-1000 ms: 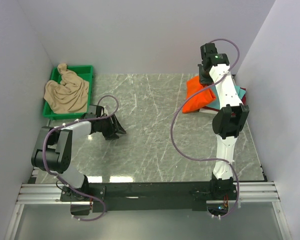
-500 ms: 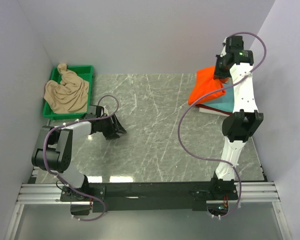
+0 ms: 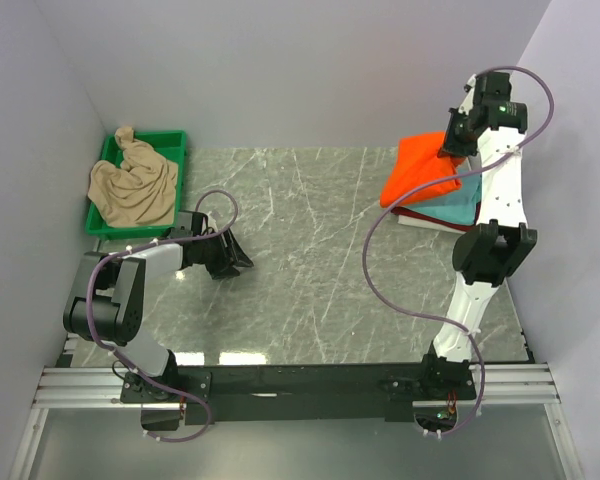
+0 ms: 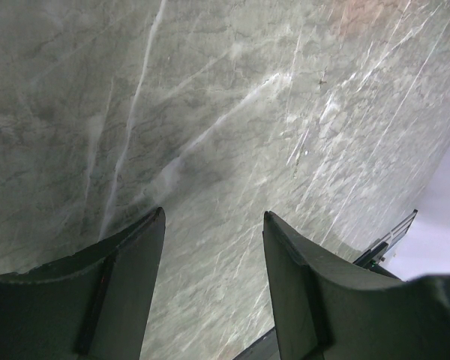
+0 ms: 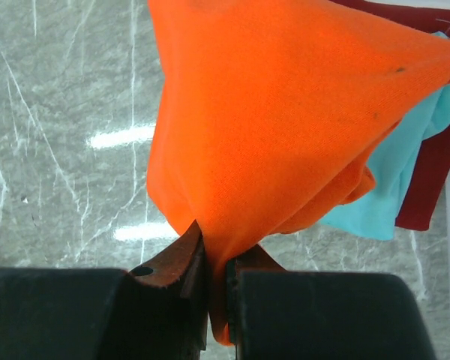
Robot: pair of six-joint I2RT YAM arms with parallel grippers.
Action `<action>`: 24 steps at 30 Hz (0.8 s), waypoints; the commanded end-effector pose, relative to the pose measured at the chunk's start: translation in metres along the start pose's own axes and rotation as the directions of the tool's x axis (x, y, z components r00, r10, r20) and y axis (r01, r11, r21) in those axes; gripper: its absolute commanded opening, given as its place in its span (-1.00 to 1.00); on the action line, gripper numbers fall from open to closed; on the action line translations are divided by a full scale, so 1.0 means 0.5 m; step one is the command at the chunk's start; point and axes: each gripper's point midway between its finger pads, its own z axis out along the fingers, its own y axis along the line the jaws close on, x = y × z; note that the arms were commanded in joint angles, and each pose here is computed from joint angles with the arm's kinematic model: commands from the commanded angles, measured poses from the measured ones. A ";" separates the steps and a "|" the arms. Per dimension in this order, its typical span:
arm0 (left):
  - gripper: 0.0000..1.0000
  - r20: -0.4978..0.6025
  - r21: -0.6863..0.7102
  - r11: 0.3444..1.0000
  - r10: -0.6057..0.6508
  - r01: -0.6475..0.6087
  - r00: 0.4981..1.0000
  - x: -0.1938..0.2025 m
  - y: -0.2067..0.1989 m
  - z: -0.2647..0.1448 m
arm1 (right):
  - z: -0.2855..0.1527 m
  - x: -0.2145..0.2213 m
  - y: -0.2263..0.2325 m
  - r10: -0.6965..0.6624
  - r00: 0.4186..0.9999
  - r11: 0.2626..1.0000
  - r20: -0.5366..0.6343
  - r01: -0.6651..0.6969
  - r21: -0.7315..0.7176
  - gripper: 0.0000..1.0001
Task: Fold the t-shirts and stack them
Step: Neatly place the folded tshirt to the corner
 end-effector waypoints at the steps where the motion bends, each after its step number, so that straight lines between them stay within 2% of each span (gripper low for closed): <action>1: 0.23 -0.008 -0.022 1.000 0.002 -0.002 1.000 0.013 0.018 0.004 | -0.002 -0.042 -0.022 0.016 0.997 1.000 0.076 -0.014 -0.015 -1.00; 7: 0.23 -0.013 -0.023 1.000 -0.002 0.002 1.000 0.016 0.021 0.008 | -0.005 -0.054 -0.031 0.048 0.995 0.997 0.091 -0.043 -0.057 -1.00; 11: 0.23 -0.025 -0.018 1.000 -0.009 0.009 1.000 0.019 0.022 0.014 | -0.038 -0.077 0.010 0.059 0.989 0.988 0.138 -0.037 -0.151 -1.00; 24: 0.23 -0.035 -0.017 1.000 -0.015 0.014 0.999 0.022 0.025 0.019 | -0.079 -0.121 0.064 0.093 0.974 0.958 0.206 -0.031 -0.286 -1.00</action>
